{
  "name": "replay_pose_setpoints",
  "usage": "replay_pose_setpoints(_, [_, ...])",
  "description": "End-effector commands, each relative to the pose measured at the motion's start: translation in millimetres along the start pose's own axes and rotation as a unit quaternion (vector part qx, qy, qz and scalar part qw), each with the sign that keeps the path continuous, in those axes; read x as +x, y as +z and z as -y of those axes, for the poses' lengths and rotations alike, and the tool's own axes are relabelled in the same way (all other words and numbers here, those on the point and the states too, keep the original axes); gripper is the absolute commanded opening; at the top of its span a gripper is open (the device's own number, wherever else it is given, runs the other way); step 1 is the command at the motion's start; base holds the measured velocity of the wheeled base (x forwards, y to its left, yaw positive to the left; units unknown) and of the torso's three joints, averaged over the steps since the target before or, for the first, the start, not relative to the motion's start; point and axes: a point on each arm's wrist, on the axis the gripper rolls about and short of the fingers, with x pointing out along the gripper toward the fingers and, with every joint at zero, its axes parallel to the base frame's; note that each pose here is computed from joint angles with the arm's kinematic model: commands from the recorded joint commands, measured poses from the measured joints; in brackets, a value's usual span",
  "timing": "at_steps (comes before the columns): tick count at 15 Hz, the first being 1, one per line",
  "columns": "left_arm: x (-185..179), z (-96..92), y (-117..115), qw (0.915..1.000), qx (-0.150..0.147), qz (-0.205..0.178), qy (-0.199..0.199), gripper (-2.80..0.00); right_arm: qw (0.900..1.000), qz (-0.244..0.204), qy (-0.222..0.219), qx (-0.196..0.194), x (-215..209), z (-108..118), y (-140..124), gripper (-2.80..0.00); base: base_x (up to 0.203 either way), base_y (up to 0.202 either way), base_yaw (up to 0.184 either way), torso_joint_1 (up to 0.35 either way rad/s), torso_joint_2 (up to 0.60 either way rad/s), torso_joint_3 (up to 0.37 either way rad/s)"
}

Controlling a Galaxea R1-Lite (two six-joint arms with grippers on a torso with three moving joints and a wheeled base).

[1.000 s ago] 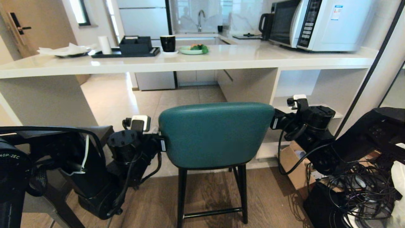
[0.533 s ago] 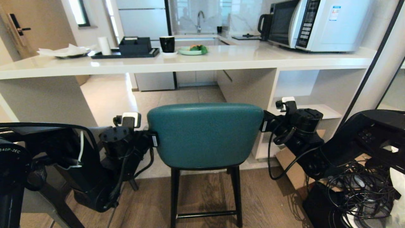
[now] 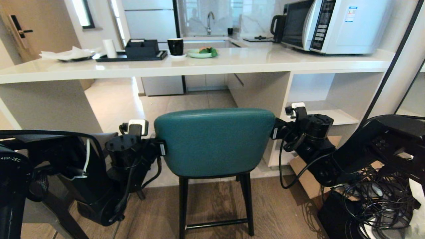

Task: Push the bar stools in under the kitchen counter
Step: Push the blue chair back under the dining table

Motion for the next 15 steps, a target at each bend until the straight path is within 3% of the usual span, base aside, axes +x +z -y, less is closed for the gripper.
replay_pose_setpoints(1, [-9.2, 15.3, -2.2, 0.9995, 0.0, -0.007, -0.03, -2.8, 1.0, 0.017, -0.005, 0.001, 9.3, -1.3, 3.1, -2.8, 0.0, 0.0, 0.0, 0.0, 0.0, 0.0])
replay_pose_setpoints(3, [-16.0, 27.3, -5.7, 0.9987, 0.002, -0.015, -0.048, -2.8, 0.999, 0.024, -0.023, 0.002, 19.7, -1.0, 4.8, -2.8, 0.0, 0.0, 0.0, 0.0, 0.0, 0.0])
replay_pose_setpoints(6, [-14.2, 30.8, -6.2, 0.9987, 0.003, -0.013, -0.049, -2.8, 0.999, 0.021, -0.024, 0.002, 19.7, -0.9, 4.3, -2.8, 0.0, 0.0, 0.0, 0.0, 0.0, 0.0])
replay_pose_setpoints(9, [-1.8, 20.7, -9.2, 0.9996, 0.002, -0.008, -0.028, -2.8, 1.0, 0.012, -0.025, 0.003, 11.8, 0.6, -2.9, -2.8, 0.0, 0.0, 0.0, 0.0, 0.0, 0.0])
replay_pose_setpoints(12, [19.8, 6.2, -3.1, 0.9997, 0.01, 0.02, 0.001, -2.8, 1.0, 0.006, -0.027, 0.002, 7.9, 3.4, -10.8, -2.8, 0.0, 0.0, 0.0, 0.0, 0.0, 0.0])
replay_pose_setpoints(15, [39.1, 6.2, 2.3, 0.9986, 0.02, 0.049, 0.009, -2.8, 1.0, 0.004, -0.028, 0.002, 8.9, 6.1, -13.0, -2.8, 0.0, 0.0, 0.0, 0.0, 0.0, 0.0])
